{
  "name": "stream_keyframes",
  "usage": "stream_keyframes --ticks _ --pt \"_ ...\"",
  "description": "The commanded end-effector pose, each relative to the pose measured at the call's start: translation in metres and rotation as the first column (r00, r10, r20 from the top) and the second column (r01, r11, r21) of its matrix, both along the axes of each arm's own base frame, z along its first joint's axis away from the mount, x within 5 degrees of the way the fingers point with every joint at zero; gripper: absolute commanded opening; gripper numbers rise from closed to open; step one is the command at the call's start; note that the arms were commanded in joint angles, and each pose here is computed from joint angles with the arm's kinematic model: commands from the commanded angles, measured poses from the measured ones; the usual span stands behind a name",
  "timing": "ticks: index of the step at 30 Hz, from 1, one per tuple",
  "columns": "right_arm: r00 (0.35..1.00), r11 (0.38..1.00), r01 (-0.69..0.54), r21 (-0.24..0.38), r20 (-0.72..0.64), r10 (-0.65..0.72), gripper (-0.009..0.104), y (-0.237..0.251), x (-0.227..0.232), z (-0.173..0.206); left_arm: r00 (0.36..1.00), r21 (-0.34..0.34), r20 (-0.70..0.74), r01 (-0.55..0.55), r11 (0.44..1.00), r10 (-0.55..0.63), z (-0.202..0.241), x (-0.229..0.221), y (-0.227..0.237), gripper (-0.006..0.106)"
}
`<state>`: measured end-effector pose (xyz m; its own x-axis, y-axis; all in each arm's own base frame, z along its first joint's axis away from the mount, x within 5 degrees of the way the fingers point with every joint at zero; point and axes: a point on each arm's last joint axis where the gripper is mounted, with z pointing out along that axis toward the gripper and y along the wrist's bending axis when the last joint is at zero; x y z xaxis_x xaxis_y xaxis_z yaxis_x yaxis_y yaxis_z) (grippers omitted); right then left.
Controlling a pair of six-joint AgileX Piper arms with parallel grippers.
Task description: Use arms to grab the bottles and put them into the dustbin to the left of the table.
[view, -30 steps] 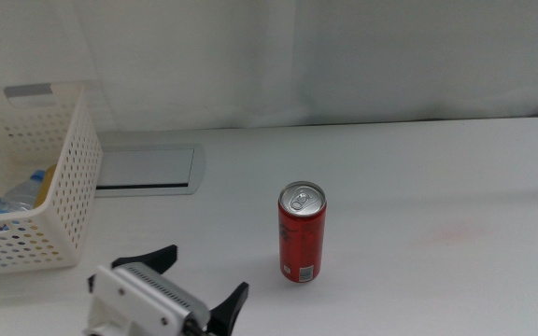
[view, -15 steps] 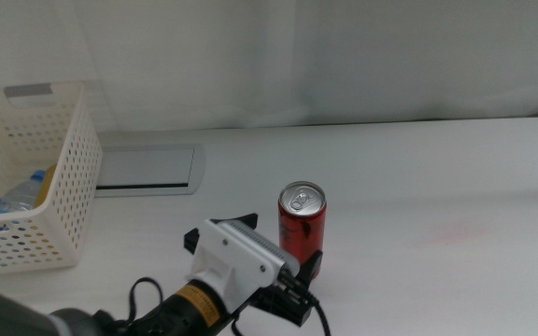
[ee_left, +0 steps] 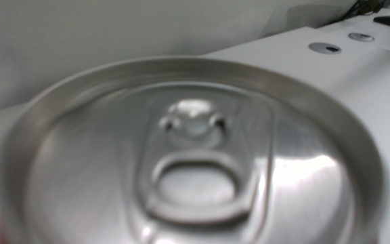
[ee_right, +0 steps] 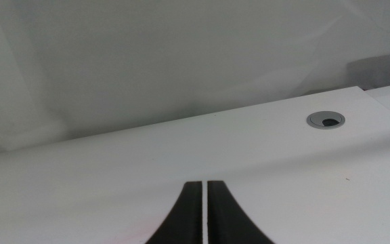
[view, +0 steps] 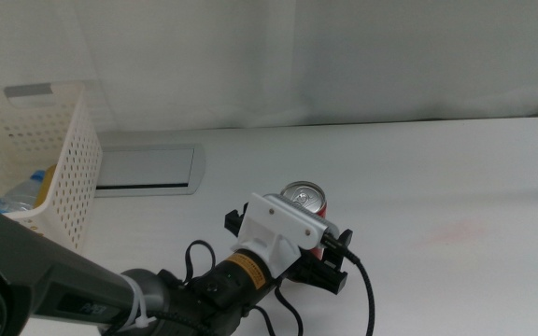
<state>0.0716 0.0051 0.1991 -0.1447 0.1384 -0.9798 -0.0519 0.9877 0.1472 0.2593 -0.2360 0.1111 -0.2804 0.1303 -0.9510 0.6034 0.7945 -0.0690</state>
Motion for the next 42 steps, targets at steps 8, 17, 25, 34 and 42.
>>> stream_keyframes --ticks 8,17,25,34,42 --pt "1.000 1.000 0.004 -0.014 -0.026 -0.004 -0.003 0.000 0.000 -0.012 1.000 -0.008 -0.009 0.004 1.000 -0.004 0.008 0.003 -0.007 -0.003" --pt "1.000 1.000 0.004 -0.014 -0.026 -0.004 -0.003 0.000 0.000 -0.012 0.991 0.030 0.086 -0.107 0.994 0.104 0.085 0.022 0.015 -0.003" --pt "1.000 1.000 0.004 -0.014 -0.026 -0.004 -0.003 0.000 0.000 -0.012 0.970 0.039 0.138 -0.209 0.977 0.202 0.180 0.046 0.074 -0.003" --pt "1.000 1.000 0.004 -0.014 -0.026 -0.004 -0.003 0.000 0.000 -0.012 0.904 0.104 0.082 -0.427 0.898 0.420 0.255 0.053 0.186 -0.003" --pt "1.000 1.000 0.004 -0.011 -0.026 -0.005 -0.003 0.000 0.000 -0.012 0.761 0.180 -0.147 -0.608 0.773 0.632 0.245 0.058 0.275 -0.003"
